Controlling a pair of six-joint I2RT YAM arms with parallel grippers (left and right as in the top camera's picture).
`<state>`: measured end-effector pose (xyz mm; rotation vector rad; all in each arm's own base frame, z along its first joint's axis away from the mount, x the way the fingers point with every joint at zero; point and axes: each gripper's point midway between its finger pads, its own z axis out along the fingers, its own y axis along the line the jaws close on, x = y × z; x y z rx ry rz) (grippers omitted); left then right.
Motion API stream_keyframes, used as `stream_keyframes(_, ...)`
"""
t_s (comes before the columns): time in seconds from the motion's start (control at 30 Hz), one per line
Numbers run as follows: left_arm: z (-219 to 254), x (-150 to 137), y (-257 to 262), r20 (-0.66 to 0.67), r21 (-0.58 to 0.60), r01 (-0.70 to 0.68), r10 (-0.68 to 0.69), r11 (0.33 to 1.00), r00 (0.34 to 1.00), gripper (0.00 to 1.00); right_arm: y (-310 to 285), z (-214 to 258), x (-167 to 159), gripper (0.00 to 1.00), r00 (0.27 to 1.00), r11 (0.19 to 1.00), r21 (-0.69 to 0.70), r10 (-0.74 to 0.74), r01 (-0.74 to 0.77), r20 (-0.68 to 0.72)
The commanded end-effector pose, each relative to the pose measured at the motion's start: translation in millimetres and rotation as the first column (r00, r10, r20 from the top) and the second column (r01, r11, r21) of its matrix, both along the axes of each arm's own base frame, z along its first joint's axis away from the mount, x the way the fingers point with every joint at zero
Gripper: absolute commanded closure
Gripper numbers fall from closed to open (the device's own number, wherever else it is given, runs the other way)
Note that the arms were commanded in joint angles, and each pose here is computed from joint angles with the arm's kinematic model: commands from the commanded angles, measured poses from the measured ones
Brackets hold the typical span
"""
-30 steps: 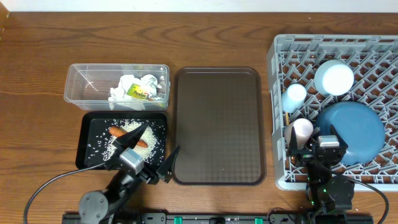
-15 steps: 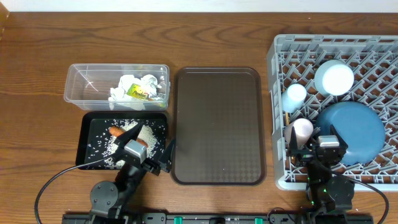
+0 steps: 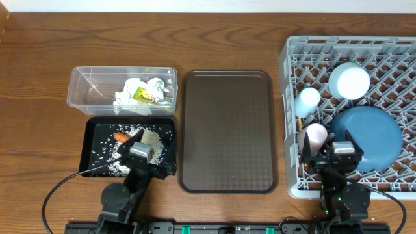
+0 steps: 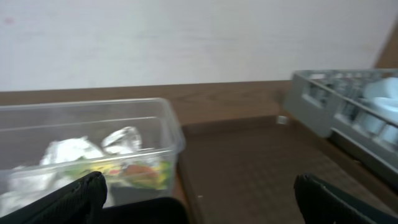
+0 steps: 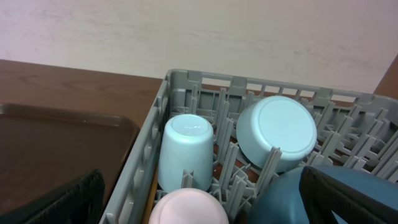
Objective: Sort waste into correct bins and load items into the dishwasher rack
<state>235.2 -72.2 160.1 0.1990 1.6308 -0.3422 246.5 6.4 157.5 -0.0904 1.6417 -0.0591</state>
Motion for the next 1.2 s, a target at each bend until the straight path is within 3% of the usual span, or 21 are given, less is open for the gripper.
stream_keyframes(0.0,-3,4,17,-0.008,0.011,-0.082,0.082,0.997,0.997,0.02,2,-1,0,0.01,1.0,1.0,-0.01,0.012,-0.012,-0.004)
stream_keyframes(0.17,-19,6,32,-0.072,0.026,-0.143,0.145,0.989,0.987,0.01,2,-1,0,0.01,1.0,1.0,-0.01,0.012,-0.012,-0.004)
stream_keyframes(1.17,-19,8,48,-0.075,0.016,-0.212,0.213,0.977,0.974,0.01,2,-1,0,0.01,1.0,1.0,-0.01,0.011,-0.011,-0.004)
